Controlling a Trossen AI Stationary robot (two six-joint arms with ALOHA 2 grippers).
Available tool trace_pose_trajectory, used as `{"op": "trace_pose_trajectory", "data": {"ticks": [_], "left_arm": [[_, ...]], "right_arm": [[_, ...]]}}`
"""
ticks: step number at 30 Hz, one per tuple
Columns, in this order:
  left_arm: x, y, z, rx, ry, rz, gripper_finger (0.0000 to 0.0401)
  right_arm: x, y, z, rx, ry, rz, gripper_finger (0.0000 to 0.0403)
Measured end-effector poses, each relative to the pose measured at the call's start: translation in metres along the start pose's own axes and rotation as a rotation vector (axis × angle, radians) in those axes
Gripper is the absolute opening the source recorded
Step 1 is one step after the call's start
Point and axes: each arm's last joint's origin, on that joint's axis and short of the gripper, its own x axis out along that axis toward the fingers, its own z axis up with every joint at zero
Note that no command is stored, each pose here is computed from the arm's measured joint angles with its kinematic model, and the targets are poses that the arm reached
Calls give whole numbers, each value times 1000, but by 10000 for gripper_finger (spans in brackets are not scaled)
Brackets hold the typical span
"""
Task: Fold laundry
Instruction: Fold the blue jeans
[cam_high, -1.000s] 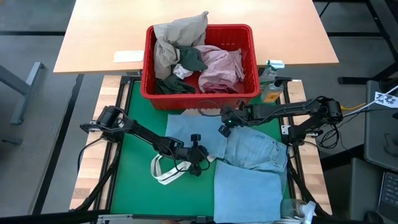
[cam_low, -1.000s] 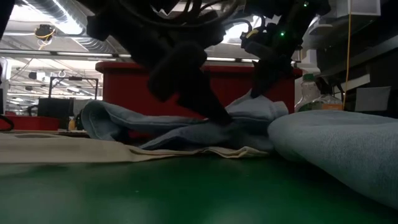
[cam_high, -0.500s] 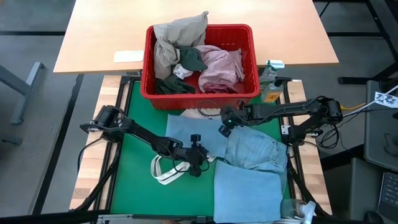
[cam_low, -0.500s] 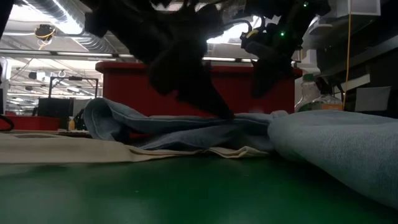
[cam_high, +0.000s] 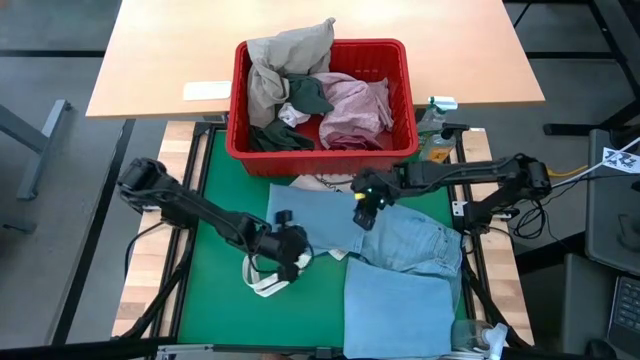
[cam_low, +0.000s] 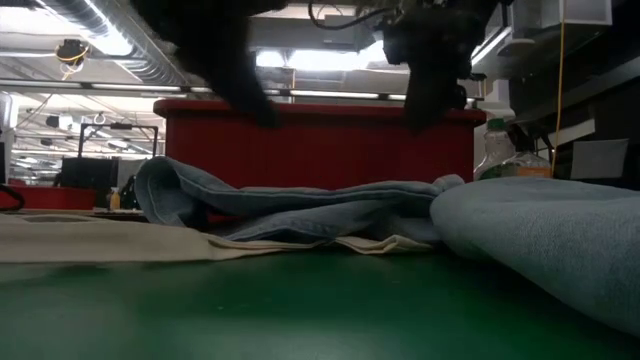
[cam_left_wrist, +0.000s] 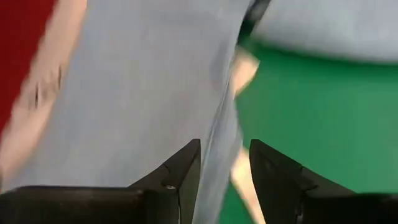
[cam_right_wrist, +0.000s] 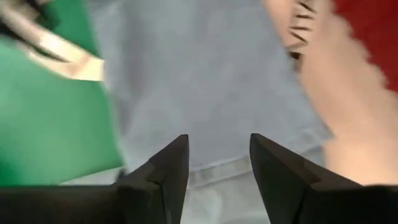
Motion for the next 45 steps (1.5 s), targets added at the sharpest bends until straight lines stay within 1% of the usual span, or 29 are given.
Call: {"op": "trace_pose_trajectory", "data": {"ticks": [3,7,9,12,15,17,19,22,26,28,32,38,41,45], "left_arm": [[-11,0,-14,-88,104,38,124],[-19,-6,-32,-128,220,92,113],[-23,-10,-38,-158,261,93,107],[-27,-15,-44,-216,299,77,99],[-33,-21,-52,-225,342,78,91],[-37,-23,-58,-232,369,102,87],[-40,-22,-63,-249,391,152,84],[-45,-20,-69,-274,394,241,81],[-43,-14,-79,-344,320,366,81],[-40,-12,-84,-375,313,393,88],[-30,-7,-92,-445,313,397,121],[-18,-4,-98,-489,294,368,175],[-13,-3,-97,-517,270,348,187],[-9,-1,-94,-547,235,347,189]], "right_arm": [[1,16,-6,-89,-1,42,170],[1,39,-16,-231,-19,73,170],[3,49,-20,-282,-40,59,170],[9,59,-26,-321,-55,17,170],[16,67,-31,-376,-44,-12,170],[22,70,-34,-421,-31,-21,170],[29,73,-36,-447,-14,-26,170],[37,73,-38,-449,17,-25,170],[45,73,-39,-449,43,-29,170],[47,73,-39,-450,48,-32,170],[48,73,-39,-450,49,-32,170],[48,73,-39,-451,50,-32,170],[48,73,-39,-478,51,-32,170],[48,73,-39,-503,55,-33,170]]}}
